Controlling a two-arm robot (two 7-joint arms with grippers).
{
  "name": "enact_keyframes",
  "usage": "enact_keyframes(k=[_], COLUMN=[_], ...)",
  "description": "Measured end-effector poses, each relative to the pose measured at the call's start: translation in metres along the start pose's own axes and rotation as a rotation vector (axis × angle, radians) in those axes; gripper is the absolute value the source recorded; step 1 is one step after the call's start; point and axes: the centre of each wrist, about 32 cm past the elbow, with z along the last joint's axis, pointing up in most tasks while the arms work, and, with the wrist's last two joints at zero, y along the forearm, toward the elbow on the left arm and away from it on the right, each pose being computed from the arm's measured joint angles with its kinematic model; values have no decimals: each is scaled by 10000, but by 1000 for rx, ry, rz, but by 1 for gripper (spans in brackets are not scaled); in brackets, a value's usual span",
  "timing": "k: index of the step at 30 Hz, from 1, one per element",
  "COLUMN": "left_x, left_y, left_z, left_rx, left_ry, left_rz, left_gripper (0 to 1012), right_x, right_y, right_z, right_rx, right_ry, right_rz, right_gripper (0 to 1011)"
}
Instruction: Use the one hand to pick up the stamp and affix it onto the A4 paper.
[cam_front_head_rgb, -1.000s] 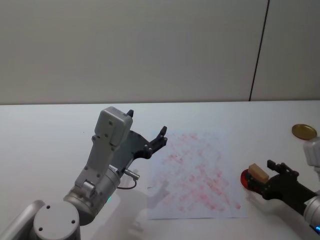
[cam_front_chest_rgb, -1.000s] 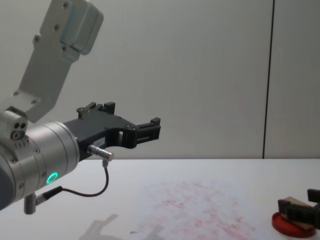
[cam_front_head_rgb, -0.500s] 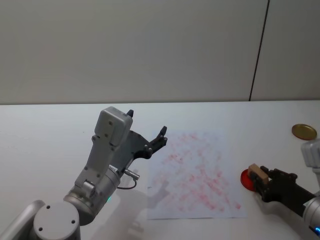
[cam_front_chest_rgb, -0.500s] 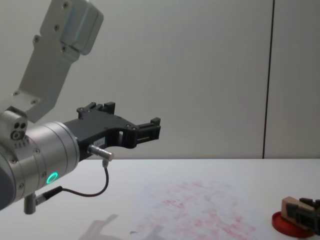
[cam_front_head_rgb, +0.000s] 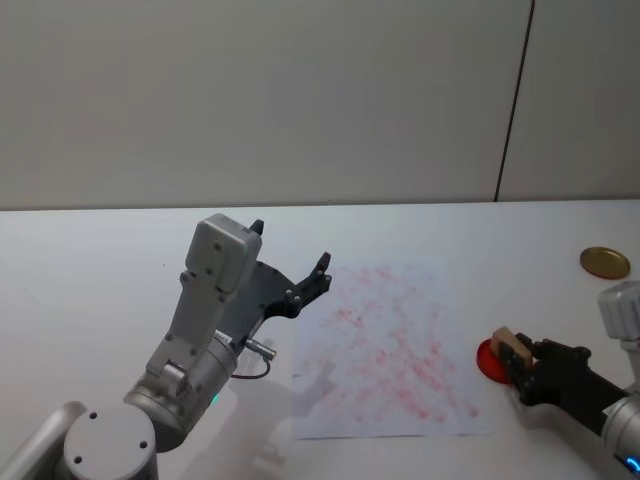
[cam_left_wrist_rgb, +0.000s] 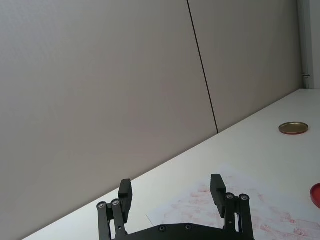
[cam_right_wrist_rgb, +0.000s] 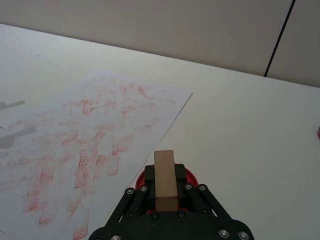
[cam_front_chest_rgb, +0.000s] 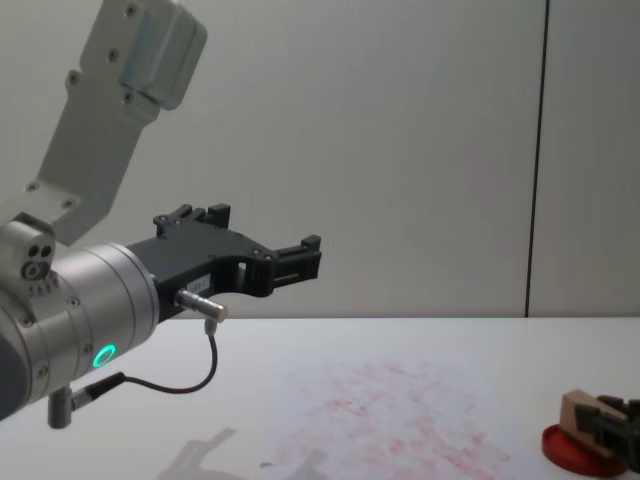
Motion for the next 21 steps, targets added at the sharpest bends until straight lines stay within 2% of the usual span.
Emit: enact_keyframes(k=[8,16,21], left_x=[0,0,0], left_y=[0,0,0], left_z=[0,0,0], left_rx=[0,0,0], left_ry=[0,0,0], left_rz=[0,0,0], left_gripper=[993,993,993], right_x=[-66,-166,-222], right_y=[10,82,145], right_z=[78,201,260], right_rx=[53,96,104], right_ry=[-27,-31,-23], right_rz=[22,71,97], right_gripper=[220,220,220])
